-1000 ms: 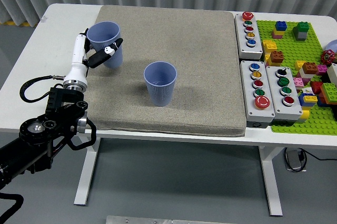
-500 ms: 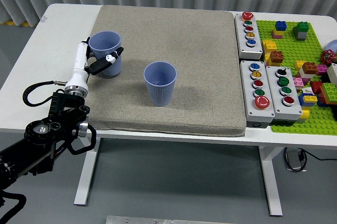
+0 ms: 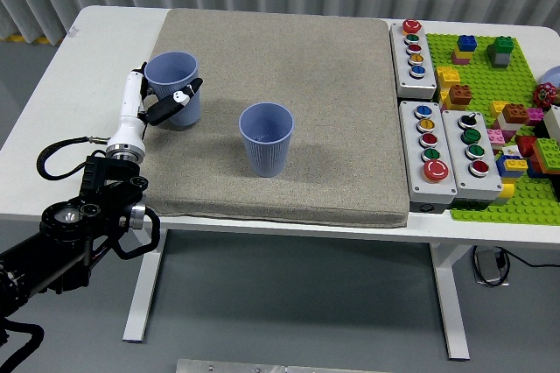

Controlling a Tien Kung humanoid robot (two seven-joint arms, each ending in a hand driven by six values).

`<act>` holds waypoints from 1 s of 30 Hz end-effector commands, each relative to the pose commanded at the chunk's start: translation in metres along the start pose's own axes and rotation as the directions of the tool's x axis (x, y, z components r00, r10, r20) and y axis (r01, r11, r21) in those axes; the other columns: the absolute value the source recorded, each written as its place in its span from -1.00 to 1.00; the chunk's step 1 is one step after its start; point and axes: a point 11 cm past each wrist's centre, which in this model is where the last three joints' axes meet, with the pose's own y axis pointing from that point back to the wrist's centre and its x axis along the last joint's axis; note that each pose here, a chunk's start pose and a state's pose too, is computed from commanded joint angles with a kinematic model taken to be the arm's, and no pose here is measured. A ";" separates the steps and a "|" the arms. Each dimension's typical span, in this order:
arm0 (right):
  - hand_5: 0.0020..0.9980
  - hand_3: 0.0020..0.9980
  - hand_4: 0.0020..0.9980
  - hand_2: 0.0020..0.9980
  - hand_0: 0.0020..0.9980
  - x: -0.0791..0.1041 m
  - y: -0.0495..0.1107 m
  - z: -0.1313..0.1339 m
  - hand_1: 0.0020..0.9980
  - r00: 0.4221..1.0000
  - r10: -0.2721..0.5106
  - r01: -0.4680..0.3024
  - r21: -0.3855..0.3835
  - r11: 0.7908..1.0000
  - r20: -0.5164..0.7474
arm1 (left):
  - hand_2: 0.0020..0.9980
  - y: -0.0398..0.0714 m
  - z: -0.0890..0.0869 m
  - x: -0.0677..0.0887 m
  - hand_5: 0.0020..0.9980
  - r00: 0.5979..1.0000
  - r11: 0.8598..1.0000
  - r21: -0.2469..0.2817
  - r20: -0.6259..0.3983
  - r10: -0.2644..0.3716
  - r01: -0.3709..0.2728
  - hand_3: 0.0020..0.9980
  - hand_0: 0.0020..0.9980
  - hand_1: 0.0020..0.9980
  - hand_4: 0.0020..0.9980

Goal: Pick cup pour cup place

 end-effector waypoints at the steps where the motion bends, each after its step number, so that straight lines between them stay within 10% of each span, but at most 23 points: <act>1: -0.36 0.22 -1.00 0.22 0.39 0.000 0.000 0.000 0.34 1.000 0.000 0.000 0.000 1.000 0.000 | 0.16 0.000 0.000 0.000 -0.73 1.000 1.000 0.000 -0.001 0.001 -0.001 0.05 0.04 0.08 0.41; 30: -0.37 0.22 -1.00 0.22 0.39 -0.004 0.003 -0.008 0.34 1.000 -0.006 0.006 0.012 1.000 -0.001 | 0.16 0.002 -0.003 -0.006 -0.70 1.000 1.000 0.001 0.008 -0.019 0.019 0.06 0.06 0.10 0.45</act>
